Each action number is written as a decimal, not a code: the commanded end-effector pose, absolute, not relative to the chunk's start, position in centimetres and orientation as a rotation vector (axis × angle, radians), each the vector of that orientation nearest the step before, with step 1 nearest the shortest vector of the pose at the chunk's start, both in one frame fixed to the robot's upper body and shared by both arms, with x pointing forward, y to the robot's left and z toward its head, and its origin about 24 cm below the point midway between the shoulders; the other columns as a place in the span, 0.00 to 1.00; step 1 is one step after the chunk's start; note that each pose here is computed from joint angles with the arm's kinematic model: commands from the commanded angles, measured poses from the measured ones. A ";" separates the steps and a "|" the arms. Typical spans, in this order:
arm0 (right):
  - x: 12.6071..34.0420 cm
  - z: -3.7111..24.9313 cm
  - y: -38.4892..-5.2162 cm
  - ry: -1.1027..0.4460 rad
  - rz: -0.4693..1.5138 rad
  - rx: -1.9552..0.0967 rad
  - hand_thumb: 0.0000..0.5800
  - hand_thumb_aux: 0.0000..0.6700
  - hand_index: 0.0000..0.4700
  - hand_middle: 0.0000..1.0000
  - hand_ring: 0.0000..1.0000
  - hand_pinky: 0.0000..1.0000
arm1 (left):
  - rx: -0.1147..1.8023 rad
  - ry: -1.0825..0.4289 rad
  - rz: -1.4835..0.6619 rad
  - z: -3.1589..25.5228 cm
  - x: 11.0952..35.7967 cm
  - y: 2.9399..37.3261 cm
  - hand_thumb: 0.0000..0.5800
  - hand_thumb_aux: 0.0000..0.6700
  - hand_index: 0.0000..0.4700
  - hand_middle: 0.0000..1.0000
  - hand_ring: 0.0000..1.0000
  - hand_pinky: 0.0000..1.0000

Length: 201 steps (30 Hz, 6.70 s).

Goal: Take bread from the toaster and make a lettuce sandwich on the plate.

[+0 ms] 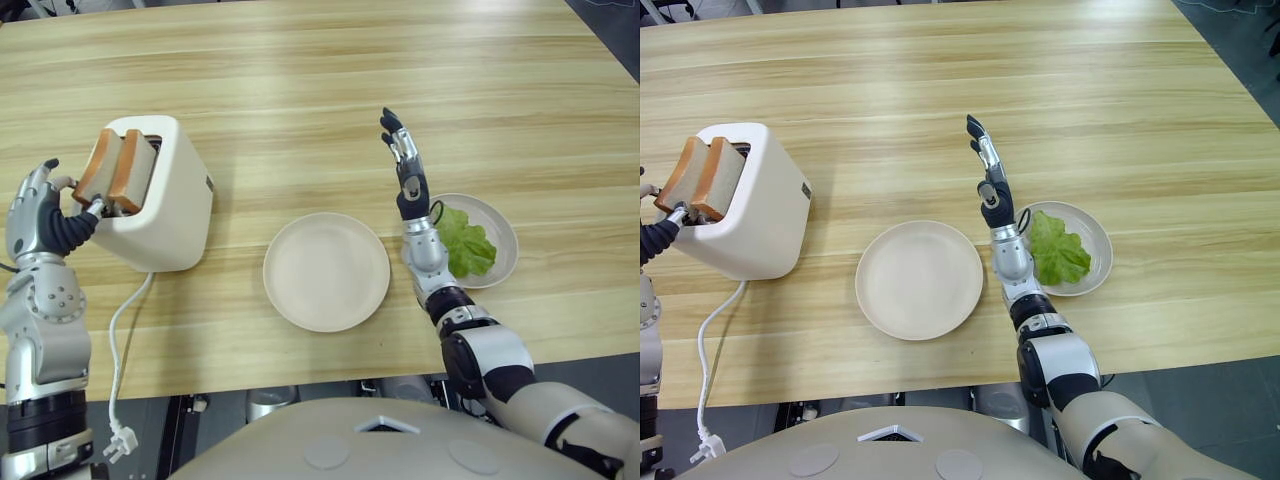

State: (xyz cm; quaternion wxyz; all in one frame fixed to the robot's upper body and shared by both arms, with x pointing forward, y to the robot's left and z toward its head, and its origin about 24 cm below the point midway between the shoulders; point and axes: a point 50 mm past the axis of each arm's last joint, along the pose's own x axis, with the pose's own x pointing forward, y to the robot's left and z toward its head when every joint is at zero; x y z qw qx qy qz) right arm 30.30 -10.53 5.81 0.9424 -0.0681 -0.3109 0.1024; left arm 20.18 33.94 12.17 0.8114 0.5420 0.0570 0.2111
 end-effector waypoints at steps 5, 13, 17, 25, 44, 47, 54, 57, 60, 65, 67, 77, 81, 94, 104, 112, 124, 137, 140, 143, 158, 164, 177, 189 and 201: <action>30.3 5.4 -10.0 -0.605 0.226 -0.146 0.00 0.00 0.00 0.00 0.00 0.00 | 1.101 0.014 0.412 12.2 21.1 32.2 1.00 1.00 0.98 0.00 0.00 0.00; 30.4 5.3 -9.8 -0.591 0.234 -0.149 0.00 0.00 0.00 0.00 0.00 0.00 | 1.080 -0.162 0.561 15.3 21.5 32.4 1.00 1.00 0.98 1.00 1.00 1.00; 30.4 5.2 -9.6 -0.583 0.242 -0.153 0.00 0.00 0.00 0.00 0.00 0.00 | 1.055 -0.302 0.742 17.7 20.8 33.2 1.00 1.00 0.98 1.00 1.00 1.00; 30.4 5.1 -9.3 -0.575 0.254 -0.160 0.00 0.00 0.00 0.00 0.00 0.00 | 0.997 -0.562 0.898 21.0 19.7 32.6 1.00 1.00 0.98 1.00 1.00 1.00; 32.2 9.9 -14.9 -0.771 0.088 -0.216 0.00 0.00 0.00 0.00 0.00 0.00 | 0.306 -0.502 0.047 17.1 25.3 17.3 1.00 1.00 0.98 1.00 1.00 1.00; 31.6 11.1 -17.7 -0.830 0.055 -0.340 0.00 0.00 0.00 0.00 0.00 0.00 | 0.254 -0.331 -0.042 13.0 25.6 15.6 1.00 1.00 0.98 1.00 1.00 1.00; 29.2 11.6 -24.5 -0.785 -0.034 -0.687 0.00 0.00 0.00 0.00 0.00 0.00 | 0.148 -0.072 -0.056 6.4 23.2 13.8 1.00 1.00 0.98 1.00 1.00 1.00; 28.4 10.6 -26.6 -0.670 -0.037 -0.953 0.00 0.00 0.00 0.00 0.00 0.00 | 0.117 -0.003 -0.044 4.7 22.1 13.2 1.00 1.00 0.98 1.00 1.00 1.00; 27.6 9.3 -28.7 -0.540 -0.039 -1.162 0.00 0.00 0.00 0.00 0.00 0.00 | 0.087 0.065 -0.030 3.1 21.1 12.8 1.00 1.00 0.98 1.00 1.00 1.00; 26.6 6.8 -30.5 -0.393 0.044 -1.473 0.00 0.00 0.00 0.00 0.00 0.00 | 0.048 0.143 -0.028 1.3 20.1 11.9 1.00 1.00 0.98 1.00 1.00 1.00; 26.4 5.6 -31.3 -0.321 0.062 -1.531 0.00 0.00 0.00 0.00 0.00 0.00 | 0.039 0.167 -0.035 0.6 19.9 11.2 1.00 1.00 0.98 1.00 1.00 1.00; 26.6 3.0 -31.8 -0.215 0.149 -1.671 0.00 0.00 0.00 0.00 0.00 0.00 | 0.032 0.227 0.001 -1.4 20.2 9.8 1.00 1.00 0.98 1.00 1.00 1.00; 26.9 2.9 -31.7 -0.220 0.173 -1.690 0.00 0.00 0.00 0.00 0.00 0.00 | 0.063 0.210 -0.021 -0.9 20.1 9.1 1.00 1.00 0.98 1.00 1.00 1.00; 26.1 1.8 -31.3 -0.208 0.329 -1.717 0.11 0.05 0.05 0.00 0.00 0.00 | 0.271 -0.007 0.022 3.3 20.7 10.7 0.00 0.00 0.00 1.00 1.00 1.00; 25.9 0.9 -31.4 -0.075 0.437 -1.727 0.74 0.49 0.48 0.00 0.00 0.00 | 0.531 -0.314 0.198 10.5 20.6 14.0 0.00 0.00 0.00 1.00 1.00 1.00; 26.4 1.5 -30.8 -0.167 0.405 -1.715 1.00 1.00 0.98 0.00 0.00 0.00 | 0.558 -0.341 0.284 11.4 20.7 16.0 0.00 0.00 0.00 1.00 1.00 1.00; 27.9 3.6 -29.4 -0.380 0.283 -1.660 1.00 1.00 0.98 0.00 0.00 0.00 | 0.511 -0.288 0.197 9.0 21.2 14.1 0.00 0.00 0.00 1.00 1.00 1.00; 29.4 9.2 -24.7 -0.757 0.157 -1.371 1.00 1.00 0.98 1.00 1.00 1.00 | 0.539 -0.298 0.266 9.0 22.2 16.0 0.00 0.00 0.00 1.00 1.00 1.00; 29.4 10.0 -22.8 -0.827 0.192 -1.316 1.00 1.00 0.98 1.00 1.00 1.00 | 0.542 -0.297 0.263 8.9 22.4 16.1 0.00 0.00 0.00 1.00 1.00 1.00; 29.1 10.4 -20.3 -0.883 0.267 -1.249 1.00 1.00 0.98 1.00 1.00 1.00 | 0.542 -0.294 0.253 8.7 22.6 16.0 0.00 0.00 0.00 1.00 1.00 1.00; 26.9 5.8 -12.1 -0.811 0.775 -1.122 1.00 1.00 0.98 1.00 1.00 1.00 | 0.538 -0.281 0.228 7.9 23.1 15.8 0.00 0.00 0.00 1.00 1.00 1.00; 26.2 3.7 -10.6 -0.747 0.882 -1.118 1.00 1.00 0.98 1.00 1.00 1.00 | 0.534 -0.269 0.216 7.4 23.2 15.5 0.00 0.00 0.00 1.00 1.00 1.00; 25.6 3.6 -9.2 -0.771 0.899 -1.050 0.68 0.43 0.42 0.34 0.34 0.34 | 0.527 -0.264 0.210 7.0 23.4 15.5 0.00 0.00 0.00 1.00 1.00 1.00; 26.0 3.7 -9.2 -0.766 0.873 -1.062 0.00 0.00 0.00 0.00 0.00 0.00 | 0.501 -0.248 0.186 6.4 23.4 15.0 0.00 0.00 0.00 1.00 1.00 1.00; 27.6 3.5 -10.6 -0.688 0.790 -1.173 0.00 0.00 0.00 0.00 0.00 0.00 | 0.486 -0.231 0.176 6.0 23.2 14.9 0.00 0.00 0.00 1.00 1.00 1.00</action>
